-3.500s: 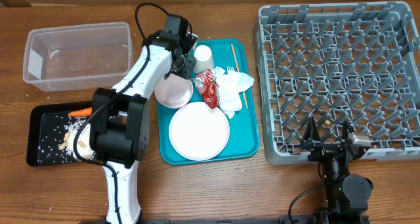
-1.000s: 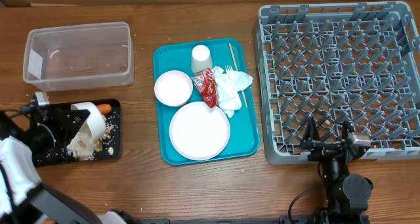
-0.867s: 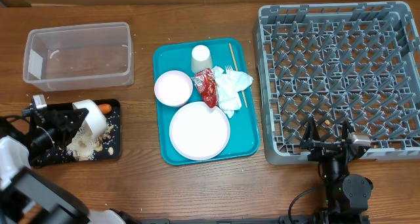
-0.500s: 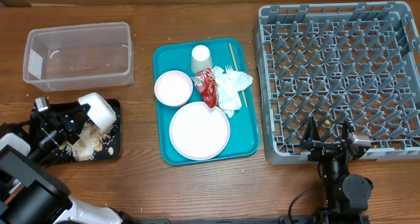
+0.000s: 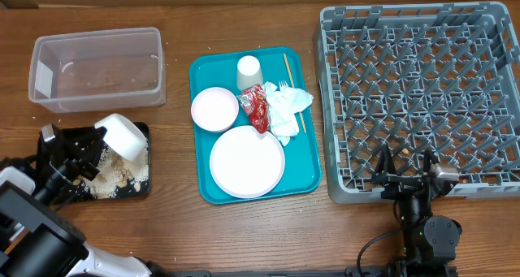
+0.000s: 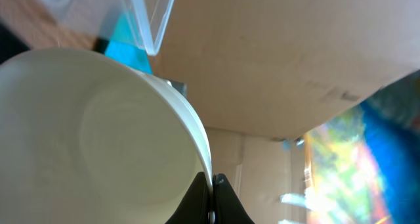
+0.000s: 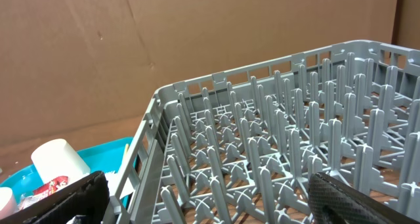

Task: Sort waste into correct bins and load items into the dishwasher rack
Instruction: 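Tip the rice bowl over the black tray to empty it, then place the emptied bowl back on the teal tray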

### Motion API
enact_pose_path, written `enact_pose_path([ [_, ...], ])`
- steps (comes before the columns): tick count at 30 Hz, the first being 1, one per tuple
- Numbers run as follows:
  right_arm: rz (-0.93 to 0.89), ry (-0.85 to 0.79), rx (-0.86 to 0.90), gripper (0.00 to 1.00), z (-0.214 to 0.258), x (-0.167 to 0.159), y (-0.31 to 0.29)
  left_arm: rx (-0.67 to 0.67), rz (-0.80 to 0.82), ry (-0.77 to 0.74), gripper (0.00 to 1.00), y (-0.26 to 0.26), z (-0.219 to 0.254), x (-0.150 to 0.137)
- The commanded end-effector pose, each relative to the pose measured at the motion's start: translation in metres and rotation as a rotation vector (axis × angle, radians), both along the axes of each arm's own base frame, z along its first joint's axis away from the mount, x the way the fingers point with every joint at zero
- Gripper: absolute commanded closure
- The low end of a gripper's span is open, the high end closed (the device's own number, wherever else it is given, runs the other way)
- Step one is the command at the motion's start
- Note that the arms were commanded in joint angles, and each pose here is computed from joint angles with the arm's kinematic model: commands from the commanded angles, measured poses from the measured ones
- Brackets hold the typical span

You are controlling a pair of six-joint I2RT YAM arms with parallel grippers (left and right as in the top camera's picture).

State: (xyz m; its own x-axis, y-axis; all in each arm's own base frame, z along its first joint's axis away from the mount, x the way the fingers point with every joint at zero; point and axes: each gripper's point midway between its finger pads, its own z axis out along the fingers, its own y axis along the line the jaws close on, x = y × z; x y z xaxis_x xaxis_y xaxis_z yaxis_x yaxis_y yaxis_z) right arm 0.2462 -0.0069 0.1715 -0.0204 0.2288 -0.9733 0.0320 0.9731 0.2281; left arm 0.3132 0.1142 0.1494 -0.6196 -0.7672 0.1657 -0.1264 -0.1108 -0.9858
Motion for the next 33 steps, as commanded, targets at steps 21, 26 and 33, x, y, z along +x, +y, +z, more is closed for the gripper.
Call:
enact_pose_path([
  [21, 0.003, -0.003, -0.001, 0.00, -0.002, 0.000, 0.001, 0.080, -0.051, -0.103, 0.96, -0.043, 0.047, -0.018],
  [26, 0.003, -0.003, -0.001, 0.00, -0.002, 0.000, 0.001, 0.221, -0.182, -0.247, 0.96, -0.091, 0.089, -0.023],
  [33, 0.003, -0.003, -0.001, 0.00, -0.002, 0.000, 0.001, 0.413, -0.509, -0.601, 0.96, -0.182, 0.124, -0.013],
])
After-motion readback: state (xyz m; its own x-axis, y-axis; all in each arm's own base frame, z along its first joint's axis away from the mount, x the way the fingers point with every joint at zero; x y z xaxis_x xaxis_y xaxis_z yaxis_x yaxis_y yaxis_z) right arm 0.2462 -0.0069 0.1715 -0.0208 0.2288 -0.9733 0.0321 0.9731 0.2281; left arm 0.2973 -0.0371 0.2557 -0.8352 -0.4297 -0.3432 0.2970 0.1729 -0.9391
